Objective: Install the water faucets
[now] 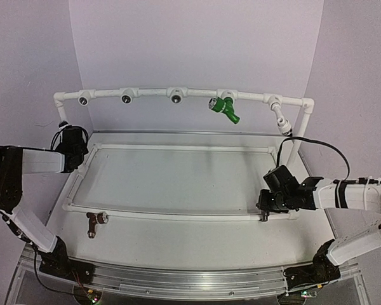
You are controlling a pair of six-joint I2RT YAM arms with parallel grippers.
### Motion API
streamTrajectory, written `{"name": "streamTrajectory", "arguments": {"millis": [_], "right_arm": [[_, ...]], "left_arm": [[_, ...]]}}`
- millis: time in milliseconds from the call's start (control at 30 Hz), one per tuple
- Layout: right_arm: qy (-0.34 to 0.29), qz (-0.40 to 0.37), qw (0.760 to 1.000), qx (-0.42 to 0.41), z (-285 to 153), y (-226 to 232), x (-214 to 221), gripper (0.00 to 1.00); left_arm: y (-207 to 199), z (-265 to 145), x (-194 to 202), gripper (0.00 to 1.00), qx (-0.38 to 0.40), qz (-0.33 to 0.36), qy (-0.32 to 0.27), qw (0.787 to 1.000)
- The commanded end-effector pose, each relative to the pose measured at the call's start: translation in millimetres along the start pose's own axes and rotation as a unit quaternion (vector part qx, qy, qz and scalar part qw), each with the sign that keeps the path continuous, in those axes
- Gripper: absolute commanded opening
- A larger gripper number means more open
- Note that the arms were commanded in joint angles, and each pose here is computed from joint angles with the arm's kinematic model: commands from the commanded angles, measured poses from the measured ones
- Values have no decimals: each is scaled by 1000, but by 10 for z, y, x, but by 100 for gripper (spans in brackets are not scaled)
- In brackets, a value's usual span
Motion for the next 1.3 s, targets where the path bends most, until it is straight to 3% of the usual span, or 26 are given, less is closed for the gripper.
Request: {"name": "streamTrajectory", "arguments": {"millis": [0,167,333,600,667,833,933,1067,1267], "right_arm": [[-30,5,999,30,61,-212,-162,0],[-54,11,997,45,136,-328,-404,0],[-76,17,996,53,246,-463,-715,0],[-114,25,990,81,300,-771,-1222,0],[-117,22,989,82,282,-799,-1271,0],[-52,-5,997,-51,153,-350,-1068,0],[-27,-32,992,-122,-89,-67,-877,0],[-15,-56,975,-215,-544,239,-714,0],[-2,-69,939,-336,-1169,634,-559,0]], "left_arm": [[79,-229,79,38,40,-45,36,998],[-320,-557,42,45,191,-71,62,977],[-792,-922,78,49,309,-48,86,946],[-1660,-1777,436,54,484,15,143,863],[-1838,-1963,589,57,527,37,167,832],[-2078,-2241,1100,67,583,101,254,765],[-2220,-2410,1385,73,596,162,271,738],[-2468,-2776,1751,77,620,259,262,693],[-2705,-2979,2270,85,607,374,231,663]]}}
Point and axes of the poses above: each gripper's point midway between its finger pads, its own z axis out along the fingers, its own y axis along the line the jaws close on, x = y × z, the point moved 1 cm from there along -z, back along the fingers, and after that the axes turned 10 degrees about z, right-handed, at the moved point
